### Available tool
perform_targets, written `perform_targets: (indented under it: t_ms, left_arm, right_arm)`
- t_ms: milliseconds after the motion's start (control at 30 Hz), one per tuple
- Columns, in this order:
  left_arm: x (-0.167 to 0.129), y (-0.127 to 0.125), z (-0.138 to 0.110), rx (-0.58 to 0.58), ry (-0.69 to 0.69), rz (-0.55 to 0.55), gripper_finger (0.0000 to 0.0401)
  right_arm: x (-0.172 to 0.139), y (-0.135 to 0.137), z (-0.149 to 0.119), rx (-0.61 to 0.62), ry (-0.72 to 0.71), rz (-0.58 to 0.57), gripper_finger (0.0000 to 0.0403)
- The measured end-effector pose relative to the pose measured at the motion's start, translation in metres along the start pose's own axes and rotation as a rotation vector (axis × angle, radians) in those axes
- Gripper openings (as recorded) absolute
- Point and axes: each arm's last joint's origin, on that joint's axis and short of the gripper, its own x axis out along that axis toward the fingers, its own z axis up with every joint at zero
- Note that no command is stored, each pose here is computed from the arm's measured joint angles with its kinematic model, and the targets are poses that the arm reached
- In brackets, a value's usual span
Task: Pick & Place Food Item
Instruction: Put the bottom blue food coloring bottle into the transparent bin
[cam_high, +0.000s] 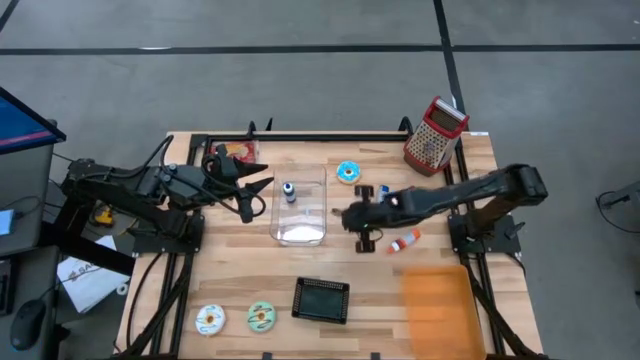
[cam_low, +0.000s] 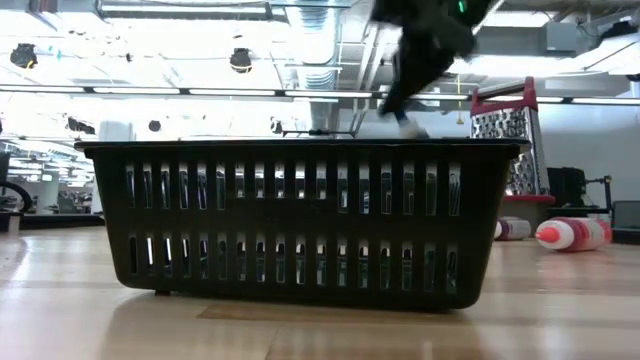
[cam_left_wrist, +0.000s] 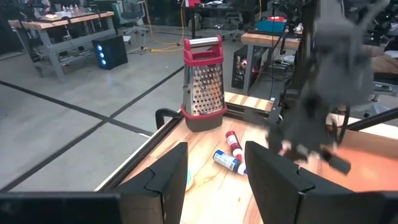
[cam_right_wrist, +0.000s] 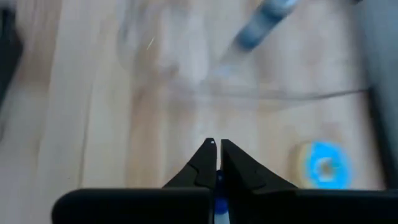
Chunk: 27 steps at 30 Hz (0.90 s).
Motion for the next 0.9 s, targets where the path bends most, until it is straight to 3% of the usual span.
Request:
perform_targets:
  t_ms: [233,367,700,900]
  left_arm:
    - [0.0,0.0,0.0,-0.001,0.0,-0.002,0.0154]
    - [0.0,0.0,0.0,0.0,0.001,-0.002,0.0154]
    - [-0.002,0.001,-0.006,0.024,0.049,0.02,0.0154]
    - [-0.009,0.0,-0.009,0.024,0.066,0.019,0.0154]
  right_arm:
    - [-0.049,-0.035,0.027,0.253,-0.325,-0.094,0.0001]
    - [-0.057,-0.051,0.038,0.34,-0.469,-0.105,0.0]
    - [-0.001,-0.049,0.058,0.348,-0.567,-0.017,0.0]
    - [0.025,-0.053,0.064,0.357,-0.624,-0.038,0.0]
